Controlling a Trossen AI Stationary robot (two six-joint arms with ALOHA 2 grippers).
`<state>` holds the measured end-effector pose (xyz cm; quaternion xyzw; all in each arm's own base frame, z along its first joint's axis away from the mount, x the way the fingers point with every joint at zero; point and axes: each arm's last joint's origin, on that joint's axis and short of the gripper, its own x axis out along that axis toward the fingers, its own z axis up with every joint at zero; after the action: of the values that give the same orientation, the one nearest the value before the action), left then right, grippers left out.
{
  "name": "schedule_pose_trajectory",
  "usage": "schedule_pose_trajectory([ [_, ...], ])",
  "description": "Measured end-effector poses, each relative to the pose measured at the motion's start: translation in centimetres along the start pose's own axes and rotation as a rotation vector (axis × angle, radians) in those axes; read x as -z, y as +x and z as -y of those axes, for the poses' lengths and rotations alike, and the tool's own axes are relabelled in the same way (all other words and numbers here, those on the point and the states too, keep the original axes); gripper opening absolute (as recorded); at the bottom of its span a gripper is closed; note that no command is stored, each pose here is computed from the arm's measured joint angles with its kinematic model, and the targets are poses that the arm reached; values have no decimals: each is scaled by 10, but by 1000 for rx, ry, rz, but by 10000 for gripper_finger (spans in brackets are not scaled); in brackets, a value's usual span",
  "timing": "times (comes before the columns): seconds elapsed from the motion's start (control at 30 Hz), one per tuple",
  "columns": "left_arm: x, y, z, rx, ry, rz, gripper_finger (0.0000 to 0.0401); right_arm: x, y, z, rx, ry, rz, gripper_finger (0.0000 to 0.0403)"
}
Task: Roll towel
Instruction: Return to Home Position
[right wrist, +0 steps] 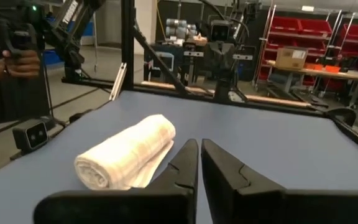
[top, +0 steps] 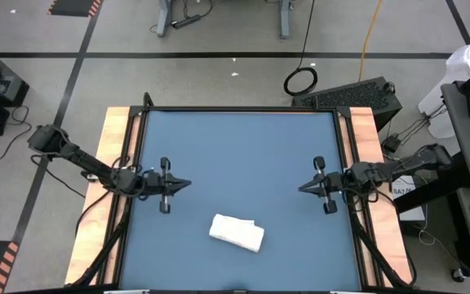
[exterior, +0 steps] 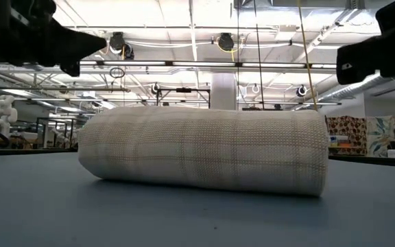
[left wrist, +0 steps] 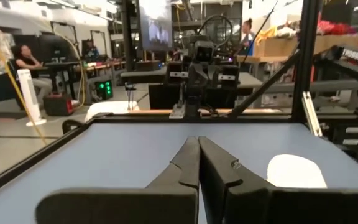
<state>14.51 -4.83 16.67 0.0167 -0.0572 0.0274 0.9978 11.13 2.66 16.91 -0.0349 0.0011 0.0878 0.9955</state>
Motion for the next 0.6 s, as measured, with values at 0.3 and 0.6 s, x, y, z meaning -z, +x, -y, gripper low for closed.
schedule_pose_trajectory([
  [0.3, 1, 3, -7, 16, 24, -1, 1, 0, -2, 0, 5, 4, 5, 12],
  [0.6, -8, -5, -13, 60, 34, 21, 1, 2, -5, 1, 30, 8, -19, 12],
])
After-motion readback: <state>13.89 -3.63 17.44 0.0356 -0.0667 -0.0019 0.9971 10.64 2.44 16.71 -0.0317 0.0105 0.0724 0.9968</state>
